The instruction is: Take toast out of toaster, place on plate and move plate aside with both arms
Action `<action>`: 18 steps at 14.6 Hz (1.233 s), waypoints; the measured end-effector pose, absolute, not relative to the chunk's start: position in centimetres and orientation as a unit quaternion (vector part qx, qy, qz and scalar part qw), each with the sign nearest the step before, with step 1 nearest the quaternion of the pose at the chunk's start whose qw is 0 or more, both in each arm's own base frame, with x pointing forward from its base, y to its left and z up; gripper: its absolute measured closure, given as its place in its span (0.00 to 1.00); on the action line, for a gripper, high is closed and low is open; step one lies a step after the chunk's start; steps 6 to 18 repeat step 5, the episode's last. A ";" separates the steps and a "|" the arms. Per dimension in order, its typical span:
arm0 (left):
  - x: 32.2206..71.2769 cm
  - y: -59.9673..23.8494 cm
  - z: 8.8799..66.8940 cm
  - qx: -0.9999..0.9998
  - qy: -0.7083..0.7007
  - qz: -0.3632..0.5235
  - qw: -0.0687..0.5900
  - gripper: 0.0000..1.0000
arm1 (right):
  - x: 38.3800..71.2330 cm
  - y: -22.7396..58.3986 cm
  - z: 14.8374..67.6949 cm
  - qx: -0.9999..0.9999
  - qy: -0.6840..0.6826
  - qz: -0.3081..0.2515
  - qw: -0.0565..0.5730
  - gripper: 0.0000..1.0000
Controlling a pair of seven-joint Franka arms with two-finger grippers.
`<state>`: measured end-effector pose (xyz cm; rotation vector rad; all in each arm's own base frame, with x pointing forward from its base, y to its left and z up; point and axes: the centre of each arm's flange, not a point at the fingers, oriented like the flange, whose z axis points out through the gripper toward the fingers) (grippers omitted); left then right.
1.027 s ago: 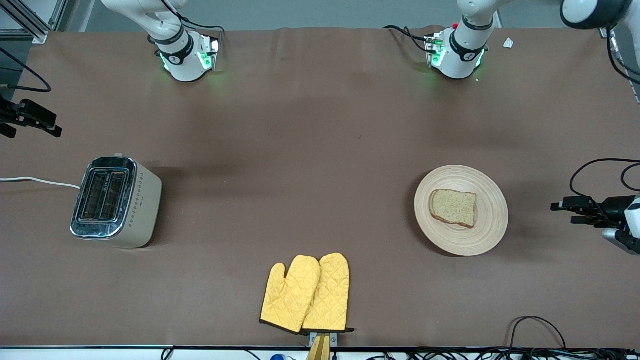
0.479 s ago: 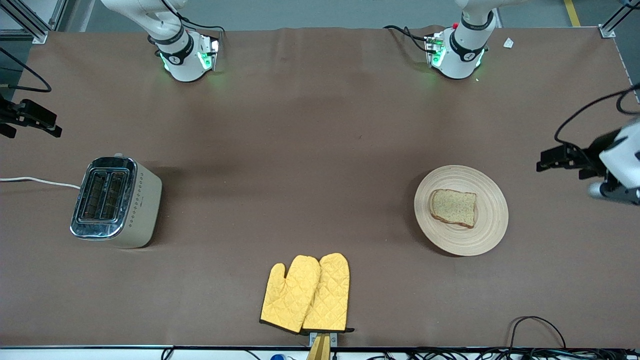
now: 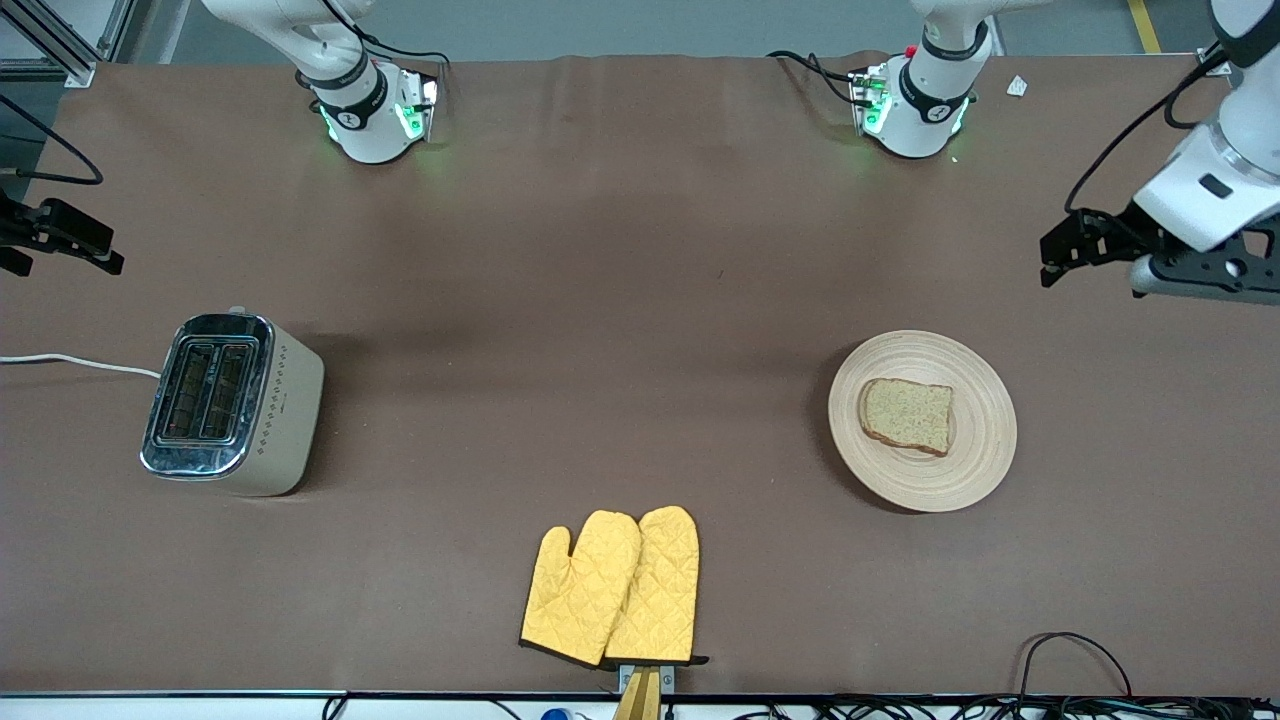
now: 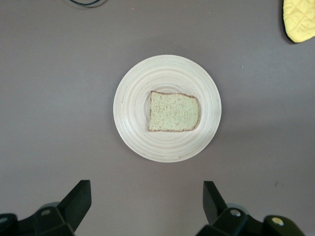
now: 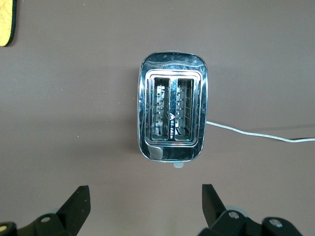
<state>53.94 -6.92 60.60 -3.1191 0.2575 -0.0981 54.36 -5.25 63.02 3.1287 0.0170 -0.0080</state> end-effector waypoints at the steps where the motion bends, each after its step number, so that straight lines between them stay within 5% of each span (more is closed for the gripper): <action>1: 53.9 -6.8 61.0 -0.996 0.082 -0.026 0.005 0.00 | 54.4 -5.2 63.0 1.000 0.005 -0.003 0.006 0.00; 18: 55.2 -5.8 61.8 -0.997 0.075 -0.007 -0.001 0.00 | 54.4 -5.2 63.0 1.000 0.005 -0.003 0.006 0.00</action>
